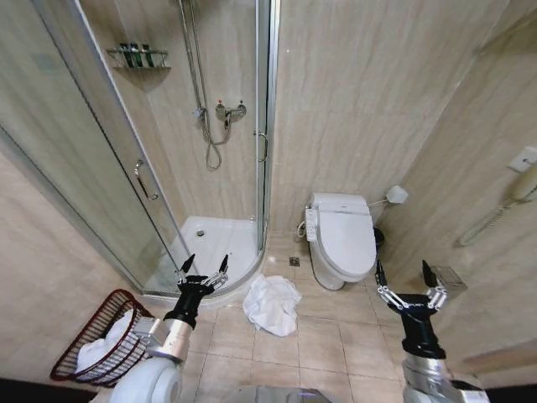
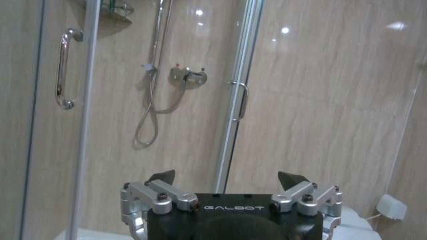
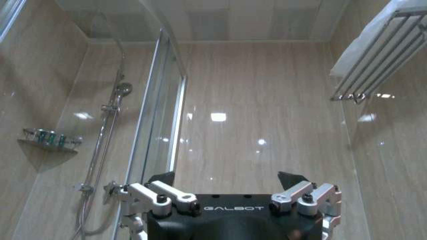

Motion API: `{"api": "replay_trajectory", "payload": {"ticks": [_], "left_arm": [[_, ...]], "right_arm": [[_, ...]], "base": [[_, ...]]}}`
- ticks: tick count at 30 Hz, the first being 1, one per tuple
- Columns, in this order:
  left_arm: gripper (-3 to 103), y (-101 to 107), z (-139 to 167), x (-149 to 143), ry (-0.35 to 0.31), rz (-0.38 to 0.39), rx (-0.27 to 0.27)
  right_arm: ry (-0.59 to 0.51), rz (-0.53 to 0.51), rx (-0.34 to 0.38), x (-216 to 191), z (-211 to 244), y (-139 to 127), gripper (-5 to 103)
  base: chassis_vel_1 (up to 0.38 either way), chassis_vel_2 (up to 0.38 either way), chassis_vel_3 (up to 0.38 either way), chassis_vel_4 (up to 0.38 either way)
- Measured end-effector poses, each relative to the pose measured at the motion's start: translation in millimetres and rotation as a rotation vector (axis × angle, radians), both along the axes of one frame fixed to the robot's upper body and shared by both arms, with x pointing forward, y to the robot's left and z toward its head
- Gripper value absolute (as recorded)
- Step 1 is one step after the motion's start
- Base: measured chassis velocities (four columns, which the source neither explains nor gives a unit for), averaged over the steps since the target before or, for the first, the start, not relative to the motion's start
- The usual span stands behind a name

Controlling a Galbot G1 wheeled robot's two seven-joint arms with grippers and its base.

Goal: Discard the used towel into the hamper.

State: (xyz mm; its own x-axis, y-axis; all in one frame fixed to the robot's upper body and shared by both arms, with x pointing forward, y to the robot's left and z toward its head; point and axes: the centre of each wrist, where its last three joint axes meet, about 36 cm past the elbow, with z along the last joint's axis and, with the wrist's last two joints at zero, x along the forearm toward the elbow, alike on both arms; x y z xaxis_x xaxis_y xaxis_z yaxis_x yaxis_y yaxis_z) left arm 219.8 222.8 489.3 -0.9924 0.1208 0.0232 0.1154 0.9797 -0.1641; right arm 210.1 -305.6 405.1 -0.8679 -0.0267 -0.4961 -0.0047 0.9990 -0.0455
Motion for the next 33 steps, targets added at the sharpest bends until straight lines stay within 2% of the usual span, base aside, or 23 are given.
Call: {"api": "replay_trajectory", "payload": {"ticks": [5,15,18,21,22,25,29,33], "left_arm": [[100,0.0,0.0,0.0,0.0,0.0,0.0],[100,0.0,0.0,0.0,0.0,0.0,0.0],[100,0.0,0.0,0.0,0.0,0.0,0.0],[100,0.0,0.0,0.0,0.0,0.0,0.0],[100,0.0,0.0,0.0,0.0,0.0,0.0],[100,0.0,0.0,0.0,0.0,0.0,0.0],[100,0.0,0.0,0.0,0.0,0.0,0.0],[100,0.0,0.0,0.0,0.0,0.0,0.0]], "right_arm": [[0.002,-0.007,0.006,-0.1,-1.0,1.2,100],[0.07,-0.091,0.073,-1.1,1.3,5.6,100],[0.134,-0.101,0.095,0.0,2.3,8.1,100],[0.309,-0.067,0.18,6.4,-11.1,10.5,100],[0.309,-0.067,0.18,6.4,-11.1,10.5,100],[0.45,-0.045,0.225,13.9,-38.1,7.1,100],[0.493,-0.051,0.221,14.6,-50.0,8.2,100],[0.489,-0.064,0.182,14.8,-57.2,8.5,100]], "base": [[0.0,0.0,0.0,0.0],[0.0,0.0,0.0,0.0],[0.0,0.0,0.0,0.0],[0.0,0.0,0.0,0.0],[0.0,0.0,0.0,0.0],[0.0,0.0,0.0,0.0],[0.0,0.0,0.0,0.0],[0.0,0.0,0.0,0.0]]}}
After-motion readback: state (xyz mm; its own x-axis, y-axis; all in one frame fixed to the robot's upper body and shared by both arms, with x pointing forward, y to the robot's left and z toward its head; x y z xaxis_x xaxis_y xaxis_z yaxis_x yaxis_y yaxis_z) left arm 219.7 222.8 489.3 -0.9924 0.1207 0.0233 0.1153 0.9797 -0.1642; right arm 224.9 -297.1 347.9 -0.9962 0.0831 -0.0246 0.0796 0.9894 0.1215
